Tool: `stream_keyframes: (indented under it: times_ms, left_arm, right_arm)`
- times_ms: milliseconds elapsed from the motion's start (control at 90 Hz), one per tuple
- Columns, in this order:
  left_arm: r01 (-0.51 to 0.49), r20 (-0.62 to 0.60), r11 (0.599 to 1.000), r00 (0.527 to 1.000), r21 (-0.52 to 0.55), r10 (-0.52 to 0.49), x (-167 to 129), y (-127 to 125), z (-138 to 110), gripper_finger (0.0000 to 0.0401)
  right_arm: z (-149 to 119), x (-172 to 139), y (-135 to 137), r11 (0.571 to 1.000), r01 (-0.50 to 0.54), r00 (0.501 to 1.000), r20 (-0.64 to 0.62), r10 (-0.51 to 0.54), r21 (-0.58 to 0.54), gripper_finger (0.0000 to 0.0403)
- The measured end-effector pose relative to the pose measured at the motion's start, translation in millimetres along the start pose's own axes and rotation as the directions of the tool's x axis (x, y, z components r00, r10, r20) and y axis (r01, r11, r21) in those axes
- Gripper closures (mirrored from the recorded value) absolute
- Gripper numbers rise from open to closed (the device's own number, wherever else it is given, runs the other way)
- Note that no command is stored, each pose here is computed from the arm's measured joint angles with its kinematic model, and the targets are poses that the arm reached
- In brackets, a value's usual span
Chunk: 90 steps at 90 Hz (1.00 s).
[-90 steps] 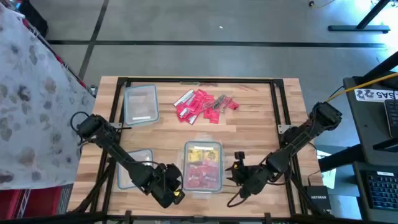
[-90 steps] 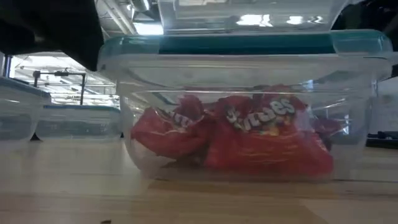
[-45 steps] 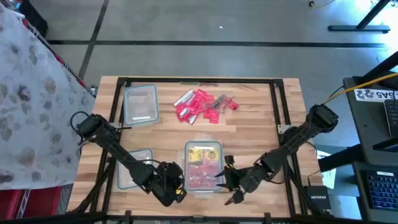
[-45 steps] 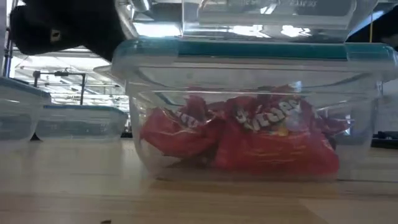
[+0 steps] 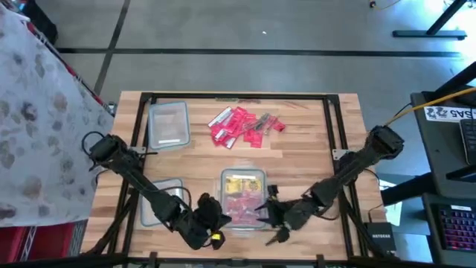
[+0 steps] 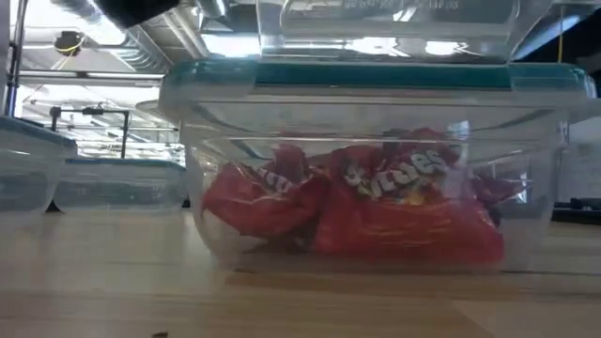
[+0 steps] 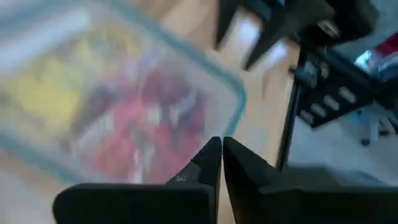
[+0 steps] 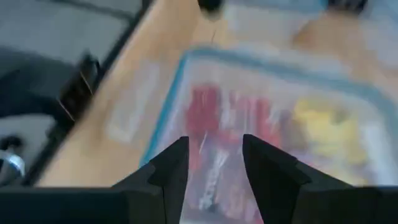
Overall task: Sort candy
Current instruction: Close the right transparent bin
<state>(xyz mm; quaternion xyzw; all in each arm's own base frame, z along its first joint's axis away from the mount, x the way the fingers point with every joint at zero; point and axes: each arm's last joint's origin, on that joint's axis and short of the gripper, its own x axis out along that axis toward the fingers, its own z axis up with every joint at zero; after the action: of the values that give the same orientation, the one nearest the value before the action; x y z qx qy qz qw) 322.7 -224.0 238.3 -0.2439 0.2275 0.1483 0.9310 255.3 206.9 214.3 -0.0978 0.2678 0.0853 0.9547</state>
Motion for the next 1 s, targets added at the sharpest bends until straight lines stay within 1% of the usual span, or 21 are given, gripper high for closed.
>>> stream_keyframes:
  times_ms: [78, 189, 256, 322, 400, 467, 544, 633, 744, 822, 900, 944, 1000]
  left_arm:
    - [-0.009, 0.042, 1.0, 0.999, 0.025, 0.008, 15, 6, 11, 0.0401]
    - [-0.001, 0.064, 0.997, 0.998, 0.081, -0.004, 40, 15, 24, 0.0401]
    - [0.003, 0.059, 0.994, 0.998, 0.11, -0.01, 54, 21, 27, 0.0401]
    - [-0.009, 0.028, 0.991, 1.0, 0.131, 0.006, 66, 30, 28, 0.0401]
    - [-0.028, 0.012, 0.993, 1.0, 0.116, 0.027, 78, 39, 29, 0.0401]
    - [-0.043, 0.016, 0.994, 0.999, 0.098, 0.042, 82, 44, 33, 0.0401]
    - [-0.049, 0.027, 0.994, 0.999, 0.101, 0.047, 84, 46, 37, 0.0401]
    - [-0.056, 0.023, 0.991, 0.998, 0.121, 0.054, 85, 49, 39, 0.0401]
    - [-0.071, 0.008, 0.992, 0.997, 0.102, 0.071, 90, 53, 38, 0.0401]
    - [-0.083, -0.026, 0.99, 0.996, 0.115, 0.087, 96, 57, 31, 0.0401]
    - [-0.078, -0.062, 0.989, 0.994, 0.124, 0.087, 103, 59, 22, 0.0401]
    - [-0.071, -0.085, 0.991, 0.993, 0.116, 0.082, 107, 60, 17, 0.0401]
    - [-0.083, -0.098, 0.992, 0.991, 0.097, 0.093, 111, 61, 12, 0.0401]
  right_arm:
    - [0, -21, 7, 0.997, 0.06, 0.998, 0.007, -0.059, -0.052, 0.0265]
    - [-5, -57, 12, 0.977, 0.191, 0.981, 0.003, -0.192, -0.095, 0.0265]
    - [-13, -71, 10, 0.969, 0.229, 0.972, -0.039, -0.233, -0.094, 0.0265]
    - [-21, -80, 4, 0.963, 0.259, 0.959, -0.095, -0.266, -0.077, 0.0265]
    - [-29, -82, 0, 0.958, 0.283, 0.95, -0.125, -0.287, -0.048, 0.0265]
    - [-34, -79, -3, 0.965, 0.258, 0.952, -0.16, -0.261, -0.041, 0.0265]
    - [-37, -74, -7, 0.978, 0.206, 0.958, -0.202, -0.205, -0.012, 0.0267]
    - [-48, -64, -14, 0.977, 0.214, 0.951, -0.228, -0.207, 0.006, 0.028]
    - [-59, -51, -24, 0.974, 0.211, 0.956, -0.224, -0.189, 0.079, 0.0316]
    - [-65, -42, -30, 0.975, 0.176, 0.967, -0.208, -0.146, 0.136, 0.0352]
    - [-67, -34, -34, 0.975, 0.115, 0.981, -0.178, -0.081, 0.191, 0.0388]
    - [-70, -30, -37, 0.974, 0.097, 0.981, -0.184, -0.059, 0.203, 0.0396]
    - [-74, -24, -40, 0.973, 0.087, 0.98, -0.195, -0.044, 0.216, 0.0393]
